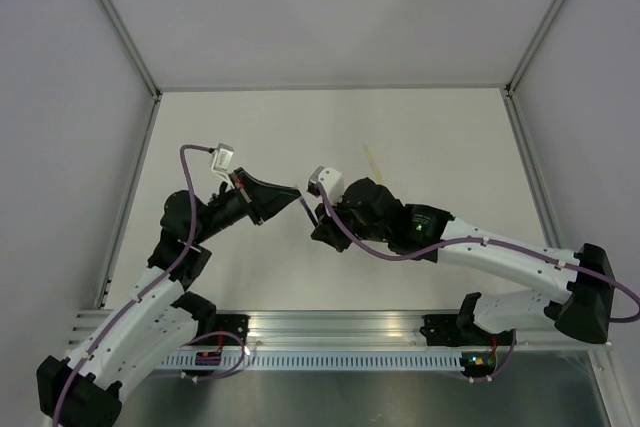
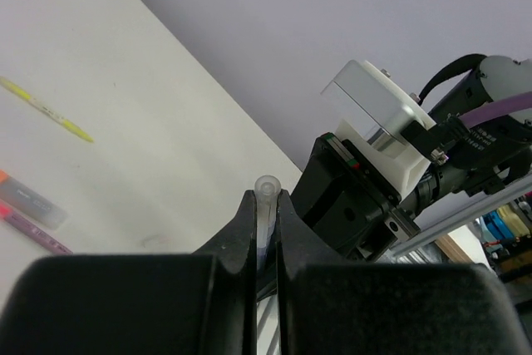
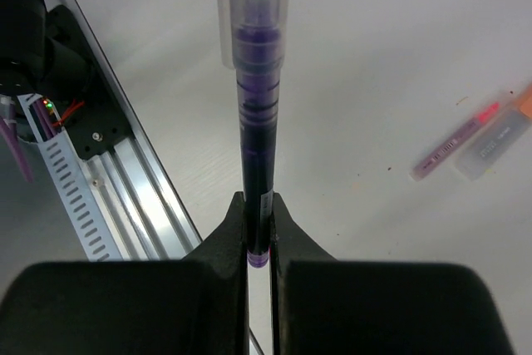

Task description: Insert the pens into the pen caps

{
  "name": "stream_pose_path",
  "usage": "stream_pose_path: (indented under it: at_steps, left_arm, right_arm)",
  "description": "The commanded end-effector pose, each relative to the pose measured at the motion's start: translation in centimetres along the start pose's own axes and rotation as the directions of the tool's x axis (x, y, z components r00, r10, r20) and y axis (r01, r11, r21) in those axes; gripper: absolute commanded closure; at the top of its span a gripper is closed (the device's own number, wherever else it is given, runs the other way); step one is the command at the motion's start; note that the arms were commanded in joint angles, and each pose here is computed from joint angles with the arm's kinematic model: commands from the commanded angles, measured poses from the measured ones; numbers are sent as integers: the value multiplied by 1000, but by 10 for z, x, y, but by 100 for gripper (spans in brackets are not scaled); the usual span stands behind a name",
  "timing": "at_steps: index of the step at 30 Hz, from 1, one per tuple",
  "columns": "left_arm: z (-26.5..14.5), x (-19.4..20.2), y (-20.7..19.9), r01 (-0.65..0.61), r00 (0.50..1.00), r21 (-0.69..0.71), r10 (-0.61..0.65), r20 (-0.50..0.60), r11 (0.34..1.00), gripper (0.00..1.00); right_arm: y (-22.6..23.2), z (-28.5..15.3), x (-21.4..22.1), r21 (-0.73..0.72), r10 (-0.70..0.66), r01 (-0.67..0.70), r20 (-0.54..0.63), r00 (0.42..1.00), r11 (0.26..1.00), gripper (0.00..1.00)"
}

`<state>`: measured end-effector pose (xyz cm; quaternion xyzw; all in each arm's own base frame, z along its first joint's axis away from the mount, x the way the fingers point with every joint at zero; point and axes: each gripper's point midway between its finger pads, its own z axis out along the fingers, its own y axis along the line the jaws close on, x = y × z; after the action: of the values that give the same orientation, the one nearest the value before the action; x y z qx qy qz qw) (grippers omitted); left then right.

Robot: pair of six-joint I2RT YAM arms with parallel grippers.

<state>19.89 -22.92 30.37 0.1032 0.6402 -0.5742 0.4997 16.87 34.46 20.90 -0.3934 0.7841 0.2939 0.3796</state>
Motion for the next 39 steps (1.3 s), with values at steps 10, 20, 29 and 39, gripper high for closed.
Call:
stream_pose_path:
  at_steps: [10,20,29,39]
  left_arm:
    - [10,28,17,123,964,-156,-156,-217,980,98]
    - [18,23,90,44,964,-428,-151,-219,903,98]
    - [16,31,195,-9,940,-654,-218,-264,757,98]
    - [16,76,273,-64,887,-767,-316,-338,639,98]
  right_arm:
    - [6,-20,-47,-79,119,-99,320,940,992,64]
    - [-9,-47,-22,-12,193,-199,311,931,980,37]
    - [-22,-60,-11,38,206,-233,348,914,972,35]
    - [-27,-57,-4,69,190,-224,328,925,972,35]
